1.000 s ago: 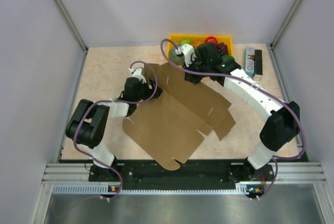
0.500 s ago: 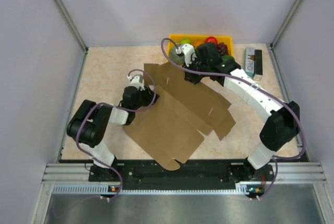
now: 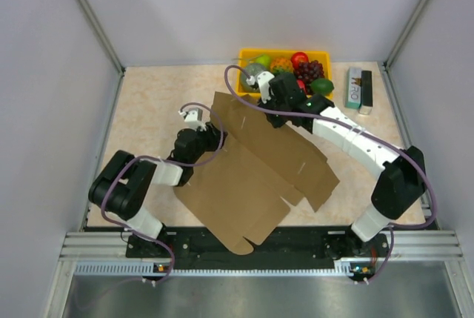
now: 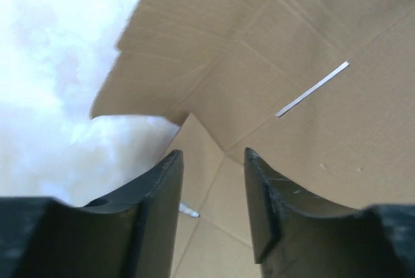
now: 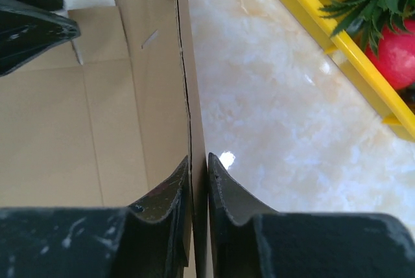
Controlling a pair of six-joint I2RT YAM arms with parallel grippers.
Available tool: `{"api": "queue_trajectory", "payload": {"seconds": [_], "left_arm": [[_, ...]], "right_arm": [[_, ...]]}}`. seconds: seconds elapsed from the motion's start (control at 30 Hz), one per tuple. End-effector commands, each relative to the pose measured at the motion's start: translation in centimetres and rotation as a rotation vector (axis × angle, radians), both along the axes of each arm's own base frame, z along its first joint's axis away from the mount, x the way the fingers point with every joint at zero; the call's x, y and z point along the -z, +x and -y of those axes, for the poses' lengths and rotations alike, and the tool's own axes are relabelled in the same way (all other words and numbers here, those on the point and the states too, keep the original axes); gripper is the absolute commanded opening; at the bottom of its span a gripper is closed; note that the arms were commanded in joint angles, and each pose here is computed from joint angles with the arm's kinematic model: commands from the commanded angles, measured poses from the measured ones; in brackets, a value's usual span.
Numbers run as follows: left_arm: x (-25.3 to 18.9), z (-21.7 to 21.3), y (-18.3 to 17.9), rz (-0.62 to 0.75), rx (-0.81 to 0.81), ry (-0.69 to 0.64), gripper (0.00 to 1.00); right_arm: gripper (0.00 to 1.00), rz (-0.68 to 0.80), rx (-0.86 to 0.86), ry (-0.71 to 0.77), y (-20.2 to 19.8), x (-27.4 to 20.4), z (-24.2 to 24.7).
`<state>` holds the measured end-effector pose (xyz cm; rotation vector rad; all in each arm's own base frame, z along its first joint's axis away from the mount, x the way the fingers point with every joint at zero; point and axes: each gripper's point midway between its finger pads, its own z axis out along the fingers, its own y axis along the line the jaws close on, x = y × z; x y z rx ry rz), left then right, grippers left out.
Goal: Fold the paper box
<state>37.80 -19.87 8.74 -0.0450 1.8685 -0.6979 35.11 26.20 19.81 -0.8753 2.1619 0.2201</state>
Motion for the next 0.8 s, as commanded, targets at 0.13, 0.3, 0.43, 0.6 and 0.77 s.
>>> {"api": "queue_trajectory", "payload": {"seconds": [0.13,0.3,0.43,0.6,0.77], "left_arm": [[-2.2,-1.6,-0.9,-0.032,-0.052,-0.084,0.71],[-1.9,-1.3,-0.4,-0.057,-0.01,-0.051,0.73],[-0.4,-0.5,-0.4,-0.103,0.036,-0.048,0.72],[0.4,0.7,-0.4,-0.114,0.1,-0.057,0.73],[1.2,1.3,-0.3,-0.127,0.128,-0.065,0.73]], "right_arm": [[0.18,0.033,0.011,0.0,-1.5,-1.4,0.8],[0.21,0.053,0.033,0.0,-1.8,-1.9,1.3],[0.22,0.087,0.062,-0.044,-2.2,-2.1,2.0],[0.19,0.113,0.08,-0.109,-2.9,-1.9,2.5],[0.0,0.131,0.079,-0.133,-2.9,-1.8,2.3]]}}
